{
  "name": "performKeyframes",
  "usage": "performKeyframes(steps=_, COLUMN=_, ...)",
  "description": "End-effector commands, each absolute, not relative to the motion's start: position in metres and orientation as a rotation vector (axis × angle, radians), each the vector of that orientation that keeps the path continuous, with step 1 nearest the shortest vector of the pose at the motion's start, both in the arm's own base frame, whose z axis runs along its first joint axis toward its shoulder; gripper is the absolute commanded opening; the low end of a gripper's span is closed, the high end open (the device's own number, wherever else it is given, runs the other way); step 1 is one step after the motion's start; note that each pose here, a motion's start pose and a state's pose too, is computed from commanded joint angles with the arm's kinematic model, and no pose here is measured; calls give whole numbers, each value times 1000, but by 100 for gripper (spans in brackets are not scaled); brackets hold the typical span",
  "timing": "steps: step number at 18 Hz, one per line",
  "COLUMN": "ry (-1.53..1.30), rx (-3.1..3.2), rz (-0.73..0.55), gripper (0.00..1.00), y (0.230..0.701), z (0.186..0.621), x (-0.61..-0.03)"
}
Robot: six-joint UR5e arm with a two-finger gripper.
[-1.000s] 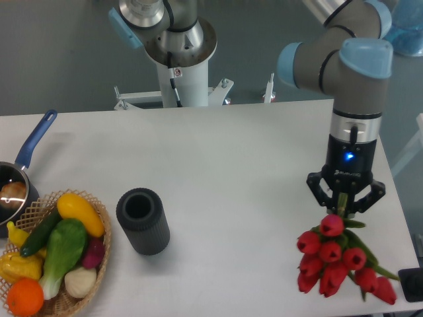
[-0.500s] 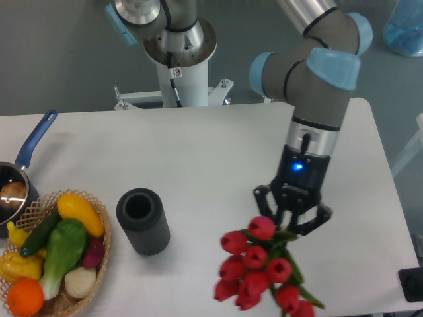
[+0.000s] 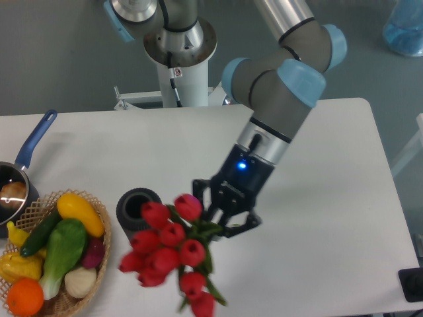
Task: Insert the flowers into the vase
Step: 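Carry the red tulip bunch in the gripper over the black vase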
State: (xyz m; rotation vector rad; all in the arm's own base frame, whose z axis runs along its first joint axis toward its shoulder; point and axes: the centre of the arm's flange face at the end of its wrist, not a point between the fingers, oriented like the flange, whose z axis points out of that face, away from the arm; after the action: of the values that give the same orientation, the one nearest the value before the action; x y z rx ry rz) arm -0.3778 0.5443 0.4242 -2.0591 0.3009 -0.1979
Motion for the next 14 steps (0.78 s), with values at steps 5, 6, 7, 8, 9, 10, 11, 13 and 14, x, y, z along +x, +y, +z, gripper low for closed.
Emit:
performKeyframes(steps=5, ry=360, rx=-1896, rz=-298, gripper=18, y=539, z=456, x=-355)
performKeyframes(steps=6, ry=368, rx=-1890, rz=-292, gripper=18, y=536, z=463, x=-348)
performKeyframes(steps=7, ry=376, rx=-1888, rz=-298, gripper=17, y=537, z=465, x=-341)
performKeyframes(steps=8, ry=375, rx=-1888, rz=-302, gripper=17, y=536, z=464, x=-338)
performKeyframes(steps=9, ry=371, rx=-1890, rz=-309, gripper=17, y=534, z=462, x=-335)
performKeyframes(steps=10, ry=372, rx=-1891, rz=-315, gripper=17, y=533, z=460, x=-331)
performKeyframes(steps=11, ry=380, rx=-1890, rz=-317, gripper=17, y=534, z=457, x=-329)
performKeyframes(steps=13, ry=398, rx=-1858, rz=-346, gripper=17, y=537, z=461, x=-321)
performKeyframes(steps=14, ry=404, rx=-1847, rz=-358, gripper=17, y=539, z=461, x=-318)
